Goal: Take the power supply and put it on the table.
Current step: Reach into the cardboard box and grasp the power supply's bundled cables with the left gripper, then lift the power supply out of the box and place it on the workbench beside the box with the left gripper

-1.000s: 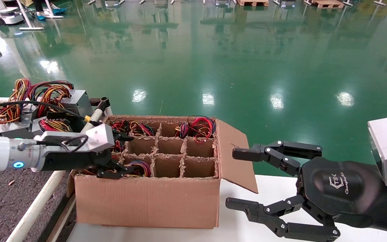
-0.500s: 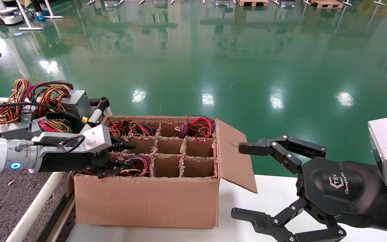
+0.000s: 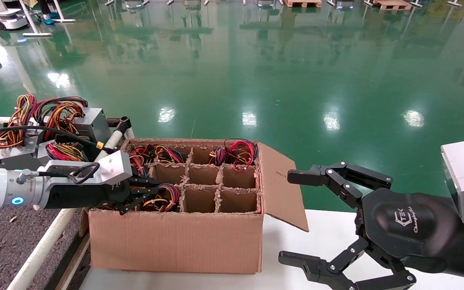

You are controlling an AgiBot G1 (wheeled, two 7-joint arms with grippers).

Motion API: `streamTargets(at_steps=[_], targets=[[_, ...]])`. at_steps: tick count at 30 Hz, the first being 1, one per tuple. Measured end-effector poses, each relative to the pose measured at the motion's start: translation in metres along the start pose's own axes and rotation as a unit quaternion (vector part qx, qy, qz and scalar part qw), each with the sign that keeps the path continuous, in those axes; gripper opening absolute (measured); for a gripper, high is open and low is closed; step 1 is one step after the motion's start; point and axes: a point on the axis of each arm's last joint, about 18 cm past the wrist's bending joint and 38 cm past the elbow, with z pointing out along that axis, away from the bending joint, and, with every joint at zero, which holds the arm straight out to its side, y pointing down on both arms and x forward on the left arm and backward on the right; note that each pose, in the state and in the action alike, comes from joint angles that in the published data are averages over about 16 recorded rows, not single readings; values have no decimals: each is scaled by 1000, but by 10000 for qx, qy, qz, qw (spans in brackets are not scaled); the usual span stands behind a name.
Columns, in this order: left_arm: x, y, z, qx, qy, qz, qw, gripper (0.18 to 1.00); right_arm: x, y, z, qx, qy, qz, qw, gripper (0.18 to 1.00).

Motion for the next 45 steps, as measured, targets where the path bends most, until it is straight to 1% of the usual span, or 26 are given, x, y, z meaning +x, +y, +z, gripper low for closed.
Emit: streamTargets(at_steps=[5,9,18,25,34,40,45], targets=[[-3,-3,-2,141,-81,-126,9998,233,0,0,0,0,0,0,10000,1000],[-10,-10,-8,298,-226,-199,9991,215,0,0,0,0,0,0,10000,1000],[-41,-41,-36,715,-787,-239,9940,200,0,0,0,0,0,0,10000,1000],[-67,-73,-73,1004,-1266,-186,9867,199,0,0,0,0,0,0,10000,1000],[-88,-109,-135,1229,-1740,-85,9770,199,0,0,0,0,0,0,10000,1000],[-94,-123,-178,1229,-2004,-23,9720,198,0,0,0,0,0,0,10000,1000],[-97,-126,-208,1145,-2196,11,9688,198,0,0,0,0,0,0,10000,1000]])
